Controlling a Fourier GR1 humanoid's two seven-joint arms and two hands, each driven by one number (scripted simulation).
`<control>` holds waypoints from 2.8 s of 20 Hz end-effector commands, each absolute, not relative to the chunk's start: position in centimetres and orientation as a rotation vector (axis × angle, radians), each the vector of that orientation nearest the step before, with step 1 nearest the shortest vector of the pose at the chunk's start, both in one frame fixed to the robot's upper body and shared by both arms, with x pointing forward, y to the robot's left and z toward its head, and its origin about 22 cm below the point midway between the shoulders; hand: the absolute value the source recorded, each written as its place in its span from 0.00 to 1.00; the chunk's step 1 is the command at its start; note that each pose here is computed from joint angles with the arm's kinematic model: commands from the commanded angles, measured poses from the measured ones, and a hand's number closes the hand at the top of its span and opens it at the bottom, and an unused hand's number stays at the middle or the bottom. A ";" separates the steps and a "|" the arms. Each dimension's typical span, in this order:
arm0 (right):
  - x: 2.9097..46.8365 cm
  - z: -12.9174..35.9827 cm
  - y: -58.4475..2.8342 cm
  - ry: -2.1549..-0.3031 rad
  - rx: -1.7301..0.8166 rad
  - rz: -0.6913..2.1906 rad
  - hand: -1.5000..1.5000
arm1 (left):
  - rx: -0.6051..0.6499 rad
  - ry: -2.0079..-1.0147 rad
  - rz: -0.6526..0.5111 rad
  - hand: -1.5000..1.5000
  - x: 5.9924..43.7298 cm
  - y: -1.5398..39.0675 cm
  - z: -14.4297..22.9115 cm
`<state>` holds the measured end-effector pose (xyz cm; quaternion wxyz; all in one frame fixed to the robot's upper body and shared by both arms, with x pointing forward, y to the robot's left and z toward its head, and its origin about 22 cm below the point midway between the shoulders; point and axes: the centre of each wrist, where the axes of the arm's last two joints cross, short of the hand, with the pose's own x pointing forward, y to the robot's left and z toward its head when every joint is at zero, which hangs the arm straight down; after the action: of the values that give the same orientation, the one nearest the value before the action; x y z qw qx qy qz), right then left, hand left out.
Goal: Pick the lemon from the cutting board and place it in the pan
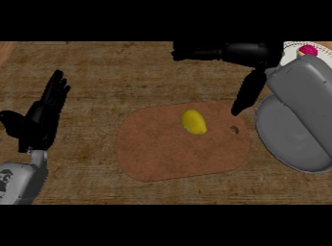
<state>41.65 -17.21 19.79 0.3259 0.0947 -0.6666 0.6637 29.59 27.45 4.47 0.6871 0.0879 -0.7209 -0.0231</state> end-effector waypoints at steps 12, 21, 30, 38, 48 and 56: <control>42.3 17.3 -16.3 -1.577 0.126 1.811 0.00 | 0.189 -1.614 -0.051 0.50 29.3 27.3 4.9; 42.8 14.2 -16.4 -1.470 0.204 1.899 0.00 | 0.191 -1.626 -0.047 0.50 29.6 28.9 4.7; 41.7 11.5 -13.6 -1.447 0.139 2.009 0.00 | 0.215 -1.620 -0.046 0.50 29.0 28.1 5.4; 40.5 11.4 -11.1 -1.359 -0.034 2.159 0.00 | 0.196 -1.620 -0.057 0.50 30.1 26.9 4.5; 38.6 8.8 -11.0 -1.330 -0.038 2.184 0.00 | 0.223 -1.609 -0.045 0.50 28.5 26.7 4.2; 40.0 7.4 -9.8 -1.242 -0.080 2.247 0.00 | 0.190 -1.610 -0.058 0.50 28.6 28.3 4.2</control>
<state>40.13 -10.00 7.65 0.2852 -0.0304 -0.4788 0.8298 29.61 27.91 4.83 0.6869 0.0868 -0.7212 -0.0228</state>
